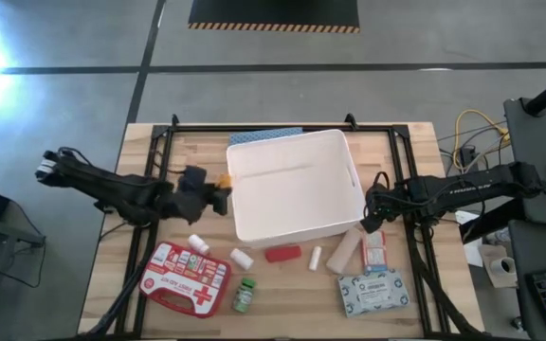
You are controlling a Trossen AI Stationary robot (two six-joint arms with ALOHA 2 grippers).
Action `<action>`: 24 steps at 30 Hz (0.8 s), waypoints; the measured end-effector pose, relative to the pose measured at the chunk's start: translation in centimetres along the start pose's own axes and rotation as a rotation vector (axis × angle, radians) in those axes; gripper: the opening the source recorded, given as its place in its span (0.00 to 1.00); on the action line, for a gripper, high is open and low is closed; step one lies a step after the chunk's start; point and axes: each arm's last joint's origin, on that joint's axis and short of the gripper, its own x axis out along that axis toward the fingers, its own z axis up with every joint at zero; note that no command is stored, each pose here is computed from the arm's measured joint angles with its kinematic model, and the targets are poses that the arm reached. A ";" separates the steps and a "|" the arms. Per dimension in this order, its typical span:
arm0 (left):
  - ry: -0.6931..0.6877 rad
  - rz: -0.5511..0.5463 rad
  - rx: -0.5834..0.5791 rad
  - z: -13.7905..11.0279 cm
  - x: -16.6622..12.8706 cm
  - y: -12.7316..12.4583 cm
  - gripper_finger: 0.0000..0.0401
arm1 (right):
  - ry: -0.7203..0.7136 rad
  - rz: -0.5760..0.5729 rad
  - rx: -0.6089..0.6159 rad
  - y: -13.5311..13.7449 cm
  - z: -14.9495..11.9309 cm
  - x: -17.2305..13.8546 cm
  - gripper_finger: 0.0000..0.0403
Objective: Pick & place medical supplies in basket/bin
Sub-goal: Put the orange pill bottle into the white basket, then put the green pill bottle into the white basket
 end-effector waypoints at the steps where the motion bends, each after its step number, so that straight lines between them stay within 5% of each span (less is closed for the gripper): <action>1: -0.025 -0.036 0.033 0.6 -0.2 -0.8 0.40 | -0.004 0.003 0.002 0.0 0.0 0.0 0.56; 10: -0.091 -0.121 0.328 3.6 1.7 -6.6 0.40 | -0.016 0.022 0.011 0.2 0.1 0.0 0.56; 18: -0.072 0.025 0.528 4.4 6.7 -9.2 0.54 | -0.015 0.024 0.011 0.3 0.1 0.0 0.56; 24: 0.059 0.138 0.647 5.6 6.1 -10.3 0.69 | -0.016 0.026 0.009 0.3 0.1 0.0 0.56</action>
